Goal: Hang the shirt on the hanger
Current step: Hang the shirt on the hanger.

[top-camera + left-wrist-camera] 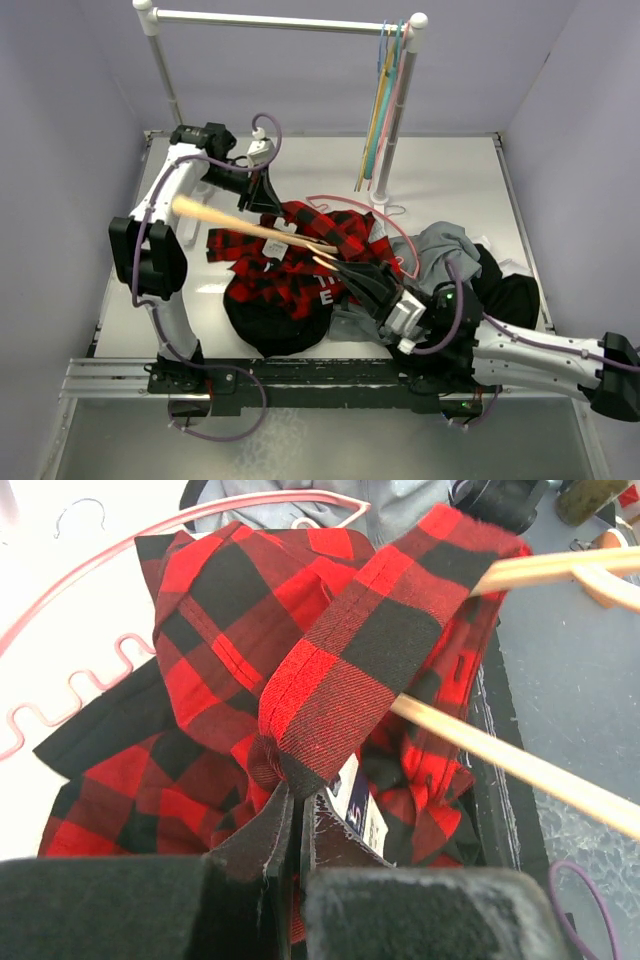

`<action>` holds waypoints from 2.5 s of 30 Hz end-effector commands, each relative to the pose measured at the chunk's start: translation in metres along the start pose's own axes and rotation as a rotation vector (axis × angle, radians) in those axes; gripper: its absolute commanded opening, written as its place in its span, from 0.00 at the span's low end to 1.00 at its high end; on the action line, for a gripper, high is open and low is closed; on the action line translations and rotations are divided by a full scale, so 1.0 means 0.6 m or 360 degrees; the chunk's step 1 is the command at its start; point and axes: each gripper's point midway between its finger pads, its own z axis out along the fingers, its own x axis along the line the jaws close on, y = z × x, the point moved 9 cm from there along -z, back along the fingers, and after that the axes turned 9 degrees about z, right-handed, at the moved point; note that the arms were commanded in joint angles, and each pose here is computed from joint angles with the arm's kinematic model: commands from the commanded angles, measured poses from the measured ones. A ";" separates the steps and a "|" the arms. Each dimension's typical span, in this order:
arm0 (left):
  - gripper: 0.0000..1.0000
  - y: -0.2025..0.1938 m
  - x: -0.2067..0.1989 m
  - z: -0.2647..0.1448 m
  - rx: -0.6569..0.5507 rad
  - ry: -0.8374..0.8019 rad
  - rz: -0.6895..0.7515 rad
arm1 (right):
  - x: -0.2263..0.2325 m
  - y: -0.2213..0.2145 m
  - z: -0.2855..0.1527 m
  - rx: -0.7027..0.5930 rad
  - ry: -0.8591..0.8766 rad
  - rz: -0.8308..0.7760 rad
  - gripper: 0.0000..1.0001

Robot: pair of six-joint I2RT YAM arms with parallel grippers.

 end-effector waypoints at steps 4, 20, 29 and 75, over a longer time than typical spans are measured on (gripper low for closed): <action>0.00 0.006 0.008 0.017 -0.0014 -0.0005 0.0013 | -0.067 0.075 0.083 -0.0399 -0.0164 -0.0245 0.00; 0.00 -0.034 0.009 0.049 0.0053 -0.0023 -0.0078 | -0.130 0.108 0.209 -0.0869 -0.0173 -0.0159 0.00; 0.00 -0.024 0.031 0.035 0.0176 0.0127 -0.0042 | -0.142 0.145 0.224 -0.0864 -0.0116 0.0189 0.00; 0.00 0.052 -0.073 -0.013 0.0598 0.0134 0.0360 | -0.014 -0.142 0.009 0.1348 0.0183 0.0923 0.00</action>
